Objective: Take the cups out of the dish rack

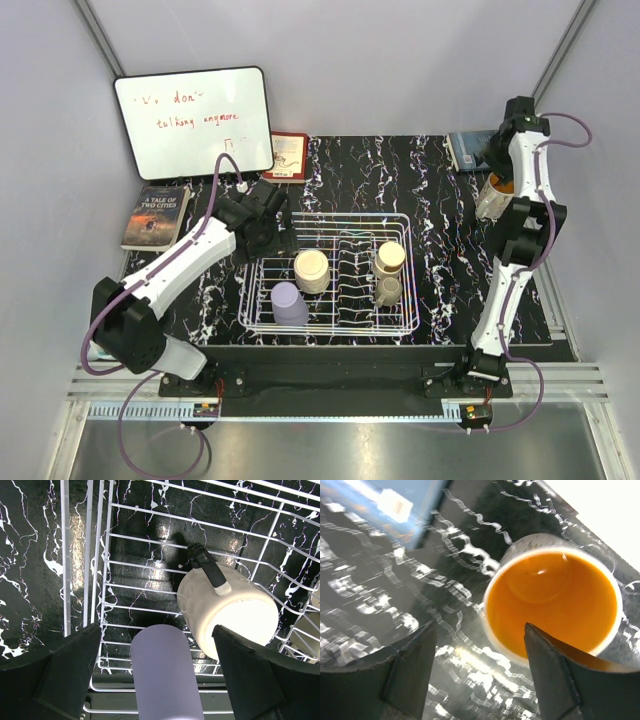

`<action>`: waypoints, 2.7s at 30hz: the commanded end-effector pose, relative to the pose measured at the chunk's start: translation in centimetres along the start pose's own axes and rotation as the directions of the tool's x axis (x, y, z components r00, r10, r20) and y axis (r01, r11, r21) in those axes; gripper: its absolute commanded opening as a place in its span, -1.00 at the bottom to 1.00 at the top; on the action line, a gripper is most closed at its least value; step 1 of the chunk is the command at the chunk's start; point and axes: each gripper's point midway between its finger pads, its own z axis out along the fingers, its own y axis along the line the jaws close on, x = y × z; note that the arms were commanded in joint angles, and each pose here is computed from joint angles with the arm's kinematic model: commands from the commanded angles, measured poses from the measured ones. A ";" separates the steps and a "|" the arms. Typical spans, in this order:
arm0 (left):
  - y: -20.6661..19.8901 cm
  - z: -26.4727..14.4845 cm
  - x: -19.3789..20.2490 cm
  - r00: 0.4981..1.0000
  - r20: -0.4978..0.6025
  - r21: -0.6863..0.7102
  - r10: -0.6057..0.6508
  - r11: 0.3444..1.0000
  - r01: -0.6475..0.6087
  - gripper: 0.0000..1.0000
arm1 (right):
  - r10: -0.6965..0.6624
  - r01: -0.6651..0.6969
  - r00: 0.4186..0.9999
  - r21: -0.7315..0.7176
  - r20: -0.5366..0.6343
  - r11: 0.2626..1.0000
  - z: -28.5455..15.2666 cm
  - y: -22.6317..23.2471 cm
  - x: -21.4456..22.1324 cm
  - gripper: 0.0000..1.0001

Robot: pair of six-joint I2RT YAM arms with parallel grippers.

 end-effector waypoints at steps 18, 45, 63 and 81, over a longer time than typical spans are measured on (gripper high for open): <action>0.2 -4.1 -1.6 0.954 0.285 0.099 0.097 0.987 -0.130 0.98 | -0.241 0.294 0.954 -0.734 0.180 0.613 -30.4 11.3 14.1 0.70; -3.1 -5.9 5.4 0.950 0.282 0.156 0.133 0.971 -0.182 0.98 | -0.425 0.447 0.870 -0.762 0.249 0.469 -31.1 -5.1 27.0 0.71; -1.6 -4.1 8.5 0.970 0.200 0.116 0.135 0.980 -0.161 0.81 | -0.458 0.459 0.857 -0.755 0.236 0.468 -30.0 -4.9 28.1 0.71; -3.1 -5.1 8.3 0.960 0.216 0.148 0.175 0.967 -0.209 -0.47 | -0.459 0.454 0.859 -0.750 0.226 0.481 -29.5 -5.3 28.4 0.69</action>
